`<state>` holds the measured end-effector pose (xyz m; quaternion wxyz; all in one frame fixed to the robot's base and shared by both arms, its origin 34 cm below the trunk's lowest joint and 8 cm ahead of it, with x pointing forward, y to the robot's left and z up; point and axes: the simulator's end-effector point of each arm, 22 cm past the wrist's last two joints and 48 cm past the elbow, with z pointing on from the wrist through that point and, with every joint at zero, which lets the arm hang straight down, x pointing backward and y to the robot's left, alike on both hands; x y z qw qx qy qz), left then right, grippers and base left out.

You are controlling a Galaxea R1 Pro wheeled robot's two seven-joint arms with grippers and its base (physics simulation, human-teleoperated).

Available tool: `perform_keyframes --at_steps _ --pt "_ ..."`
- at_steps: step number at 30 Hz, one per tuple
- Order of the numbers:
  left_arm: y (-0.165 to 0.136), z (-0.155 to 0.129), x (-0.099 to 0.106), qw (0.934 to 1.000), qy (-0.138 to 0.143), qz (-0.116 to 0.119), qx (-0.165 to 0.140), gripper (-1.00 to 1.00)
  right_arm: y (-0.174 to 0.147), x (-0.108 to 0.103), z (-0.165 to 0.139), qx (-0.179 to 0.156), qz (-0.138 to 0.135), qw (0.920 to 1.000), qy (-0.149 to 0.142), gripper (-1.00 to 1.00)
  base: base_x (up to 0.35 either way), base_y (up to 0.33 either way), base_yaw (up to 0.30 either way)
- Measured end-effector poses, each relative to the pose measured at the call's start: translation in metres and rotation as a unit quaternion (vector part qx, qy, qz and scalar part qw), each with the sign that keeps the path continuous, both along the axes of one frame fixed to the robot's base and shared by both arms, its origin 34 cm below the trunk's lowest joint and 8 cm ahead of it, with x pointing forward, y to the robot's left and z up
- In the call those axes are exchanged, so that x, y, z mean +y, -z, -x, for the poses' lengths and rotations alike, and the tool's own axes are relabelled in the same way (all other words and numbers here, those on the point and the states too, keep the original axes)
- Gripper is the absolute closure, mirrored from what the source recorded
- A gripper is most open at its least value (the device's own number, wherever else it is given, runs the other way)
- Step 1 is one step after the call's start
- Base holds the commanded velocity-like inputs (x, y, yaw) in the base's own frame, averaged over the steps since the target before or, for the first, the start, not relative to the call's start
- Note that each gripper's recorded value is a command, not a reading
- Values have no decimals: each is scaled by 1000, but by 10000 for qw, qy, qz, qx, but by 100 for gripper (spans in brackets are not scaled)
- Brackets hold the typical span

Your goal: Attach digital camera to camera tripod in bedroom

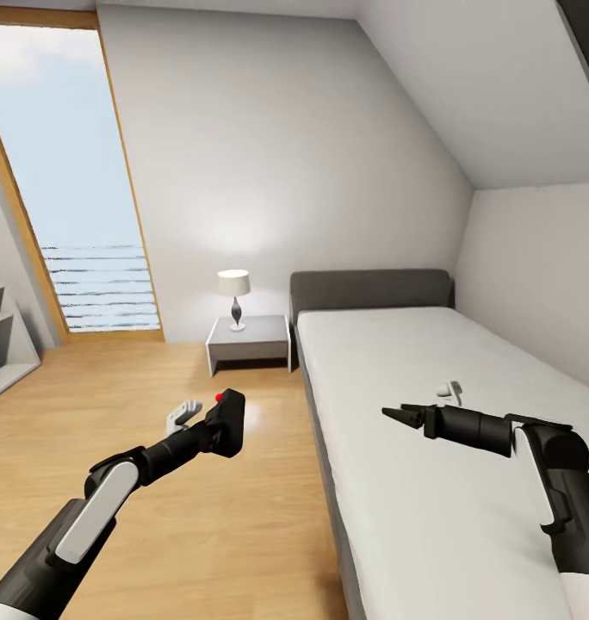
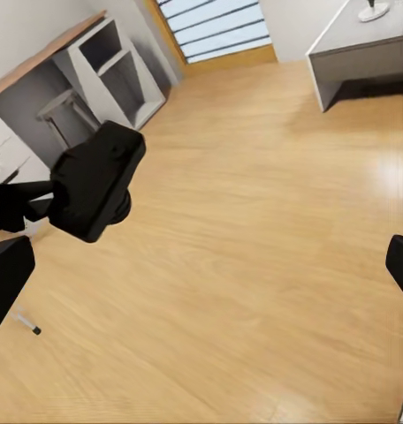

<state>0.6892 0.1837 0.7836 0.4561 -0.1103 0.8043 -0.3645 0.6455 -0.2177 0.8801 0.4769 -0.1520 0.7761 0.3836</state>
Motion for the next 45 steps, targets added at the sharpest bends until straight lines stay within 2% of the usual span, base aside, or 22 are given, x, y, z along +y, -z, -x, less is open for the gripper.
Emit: perform_keyframes --at_steps 15,45 --pt "-29 -4 0 10000 -6 -10 6 100 -30 -3 -9 -150 105 9998 99 -100 0 0 0" --pt "-84 -11 1 10000 -25 -52 9 100 -86 -4 -17 -159 125 9997 141 -100 0 0 0"
